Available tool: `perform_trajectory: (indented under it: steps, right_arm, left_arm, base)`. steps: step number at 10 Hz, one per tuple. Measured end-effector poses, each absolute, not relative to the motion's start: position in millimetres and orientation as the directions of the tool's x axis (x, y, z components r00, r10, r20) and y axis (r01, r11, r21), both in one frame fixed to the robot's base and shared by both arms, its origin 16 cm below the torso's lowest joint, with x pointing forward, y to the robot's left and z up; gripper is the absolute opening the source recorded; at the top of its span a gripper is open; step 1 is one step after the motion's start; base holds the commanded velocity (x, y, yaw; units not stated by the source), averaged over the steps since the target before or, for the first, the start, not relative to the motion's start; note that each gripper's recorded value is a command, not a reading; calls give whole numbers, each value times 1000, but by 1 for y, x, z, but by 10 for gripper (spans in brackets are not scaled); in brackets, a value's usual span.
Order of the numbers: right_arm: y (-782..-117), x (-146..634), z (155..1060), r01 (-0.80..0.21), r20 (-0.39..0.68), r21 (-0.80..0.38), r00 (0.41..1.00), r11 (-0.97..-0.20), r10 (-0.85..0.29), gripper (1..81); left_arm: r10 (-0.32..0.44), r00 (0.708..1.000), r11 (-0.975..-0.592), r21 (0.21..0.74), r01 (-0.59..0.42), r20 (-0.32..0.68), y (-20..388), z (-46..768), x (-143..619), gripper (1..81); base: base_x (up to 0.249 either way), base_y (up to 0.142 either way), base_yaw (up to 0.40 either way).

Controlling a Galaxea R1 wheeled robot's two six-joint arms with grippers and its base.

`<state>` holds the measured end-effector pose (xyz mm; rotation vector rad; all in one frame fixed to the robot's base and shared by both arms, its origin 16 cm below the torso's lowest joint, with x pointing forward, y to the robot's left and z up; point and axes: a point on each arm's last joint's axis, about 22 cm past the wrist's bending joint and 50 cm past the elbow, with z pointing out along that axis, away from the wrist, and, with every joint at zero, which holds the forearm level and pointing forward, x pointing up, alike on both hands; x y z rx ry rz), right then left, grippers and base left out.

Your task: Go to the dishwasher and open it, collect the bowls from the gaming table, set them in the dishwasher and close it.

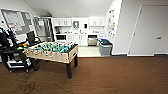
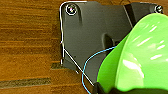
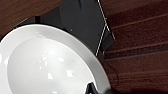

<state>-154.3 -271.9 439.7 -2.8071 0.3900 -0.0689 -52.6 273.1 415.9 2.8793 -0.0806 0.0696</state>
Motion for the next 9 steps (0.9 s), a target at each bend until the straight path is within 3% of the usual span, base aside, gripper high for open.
perform_trajectory:
  steps: [9]
  right_arm:
    - [-270,-150,439,-257,11,-309,962,-916,-274,10]
  left_arm:
    - [-49,997,-965,253,-61,54,275,416,-53,10]
  base:
    - [182,-99,0]
